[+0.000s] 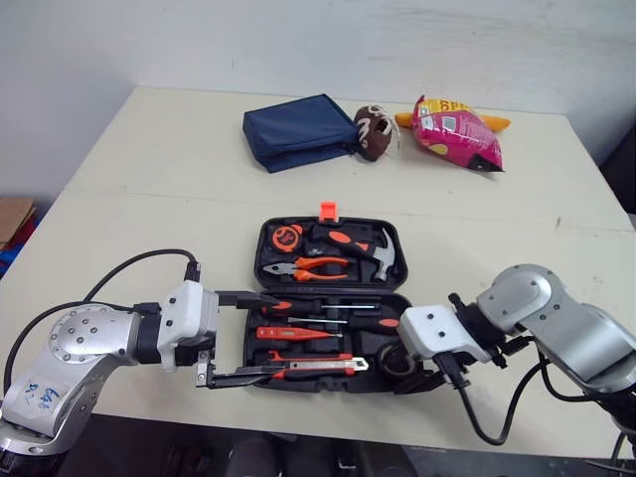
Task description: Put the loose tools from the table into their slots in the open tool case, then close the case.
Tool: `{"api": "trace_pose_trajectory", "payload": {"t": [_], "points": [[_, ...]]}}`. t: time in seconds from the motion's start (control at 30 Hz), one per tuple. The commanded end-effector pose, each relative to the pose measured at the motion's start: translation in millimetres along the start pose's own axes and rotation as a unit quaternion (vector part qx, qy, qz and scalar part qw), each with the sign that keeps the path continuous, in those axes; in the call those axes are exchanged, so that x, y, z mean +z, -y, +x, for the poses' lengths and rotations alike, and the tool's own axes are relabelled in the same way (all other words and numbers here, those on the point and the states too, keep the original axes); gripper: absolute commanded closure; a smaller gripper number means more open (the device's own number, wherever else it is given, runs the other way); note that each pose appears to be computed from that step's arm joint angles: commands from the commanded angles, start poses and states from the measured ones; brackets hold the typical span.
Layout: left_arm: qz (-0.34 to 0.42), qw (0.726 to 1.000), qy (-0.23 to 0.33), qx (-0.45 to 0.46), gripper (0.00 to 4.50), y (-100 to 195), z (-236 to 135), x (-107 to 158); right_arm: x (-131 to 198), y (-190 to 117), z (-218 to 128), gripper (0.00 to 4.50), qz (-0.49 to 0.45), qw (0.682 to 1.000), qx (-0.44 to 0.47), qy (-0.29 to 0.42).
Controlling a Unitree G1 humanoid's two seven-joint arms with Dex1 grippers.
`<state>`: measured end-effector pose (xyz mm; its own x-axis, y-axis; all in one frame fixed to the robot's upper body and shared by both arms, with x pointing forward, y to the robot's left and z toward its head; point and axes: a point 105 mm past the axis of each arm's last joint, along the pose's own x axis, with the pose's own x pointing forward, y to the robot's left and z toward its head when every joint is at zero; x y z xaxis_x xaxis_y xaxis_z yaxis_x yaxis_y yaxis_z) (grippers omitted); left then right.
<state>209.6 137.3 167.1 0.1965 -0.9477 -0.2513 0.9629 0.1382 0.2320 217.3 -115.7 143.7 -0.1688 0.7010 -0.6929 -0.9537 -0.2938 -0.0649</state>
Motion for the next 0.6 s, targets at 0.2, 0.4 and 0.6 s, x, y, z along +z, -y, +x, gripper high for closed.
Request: {"api": "trace_pose_trajectory", "payload": {"t": [0.2, 0.4, 0.6], "points": [[0.018, 1.0, -0.007, 0.011, 0.0, -6.1, -6.6, 2.4, 23.9, 4.2, -15.6, 2.65, -0.02, 0.984, -0.005, 0.174], [0.017, 1.0, -0.005, 0.01, 0.0, -3.3, -4.1, 2.1, 4.9, -7.5, 10.9, 4.46, 0.024, 0.978, -0.01, 0.205], [0.015, 1.0, -0.004, 0.007, 0.0, -3.1, -4.3, 2.9, -35.1, 2.7, 27.8, 4.46, 0.051, 0.982, -0.063, 0.169]]}}
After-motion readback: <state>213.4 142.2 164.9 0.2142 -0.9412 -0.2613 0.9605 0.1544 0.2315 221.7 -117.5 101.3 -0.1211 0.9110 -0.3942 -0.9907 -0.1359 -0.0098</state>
